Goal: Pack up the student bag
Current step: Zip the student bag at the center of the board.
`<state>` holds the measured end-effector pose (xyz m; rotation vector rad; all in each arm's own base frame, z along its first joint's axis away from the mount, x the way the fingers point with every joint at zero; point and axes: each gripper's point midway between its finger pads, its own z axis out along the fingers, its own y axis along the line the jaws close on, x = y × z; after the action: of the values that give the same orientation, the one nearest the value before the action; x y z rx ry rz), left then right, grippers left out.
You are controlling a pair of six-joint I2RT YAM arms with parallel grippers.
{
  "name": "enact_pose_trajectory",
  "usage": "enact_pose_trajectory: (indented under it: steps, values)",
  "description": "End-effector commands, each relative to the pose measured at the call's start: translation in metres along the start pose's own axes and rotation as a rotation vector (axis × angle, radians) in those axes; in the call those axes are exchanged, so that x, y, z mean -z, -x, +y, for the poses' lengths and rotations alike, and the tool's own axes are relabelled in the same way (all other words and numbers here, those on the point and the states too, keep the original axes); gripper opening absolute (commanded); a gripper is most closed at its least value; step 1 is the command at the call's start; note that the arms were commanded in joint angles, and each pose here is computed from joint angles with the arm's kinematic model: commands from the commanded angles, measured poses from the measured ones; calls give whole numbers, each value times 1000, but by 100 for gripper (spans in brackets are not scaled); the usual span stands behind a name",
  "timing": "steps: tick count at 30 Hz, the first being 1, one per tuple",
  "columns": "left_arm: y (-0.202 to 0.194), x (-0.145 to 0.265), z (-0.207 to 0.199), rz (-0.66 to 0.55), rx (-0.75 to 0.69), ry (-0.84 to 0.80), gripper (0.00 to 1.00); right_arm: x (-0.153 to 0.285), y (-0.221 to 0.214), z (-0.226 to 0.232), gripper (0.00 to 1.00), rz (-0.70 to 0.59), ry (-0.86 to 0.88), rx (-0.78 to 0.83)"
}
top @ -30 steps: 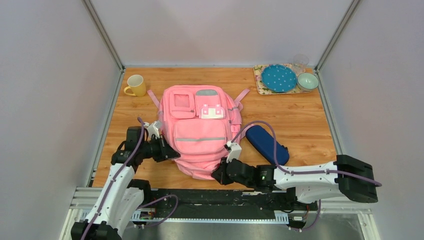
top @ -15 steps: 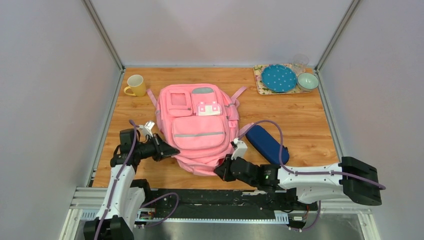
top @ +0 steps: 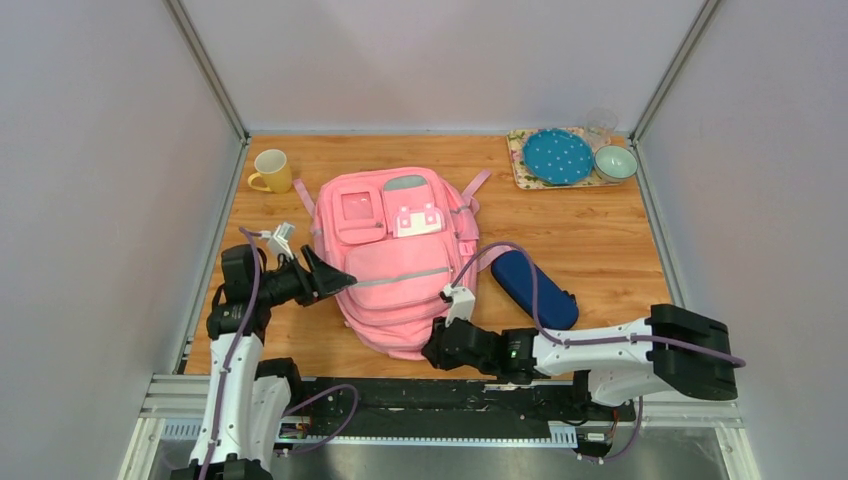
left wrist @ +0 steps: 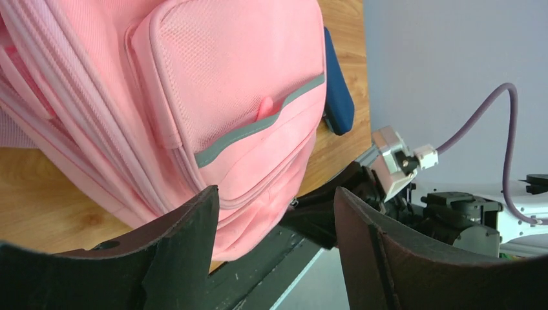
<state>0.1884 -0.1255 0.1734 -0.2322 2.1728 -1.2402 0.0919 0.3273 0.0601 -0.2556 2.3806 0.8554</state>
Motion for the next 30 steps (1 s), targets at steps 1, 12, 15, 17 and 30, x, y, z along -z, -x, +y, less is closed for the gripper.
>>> enact_pose_trajectory:
  steps: [1,12,15,17,30]
  values:
    - [20,6,-27,-45,-78,-77,72,8,-9,28,39,42,66,49]
    - [43,13,-71,-88,-105,-237,72,88,64,-66,78,-295,-141,-253]
    - [39,11,-65,-80,-88,-234,72,92,76,-88,78,-329,-159,-346]
    - [35,10,-65,-70,-71,-248,72,91,81,-96,75,-332,-149,-392]
    - [9,-1,-43,-17,-27,-208,72,38,120,-63,60,-269,-89,-382]
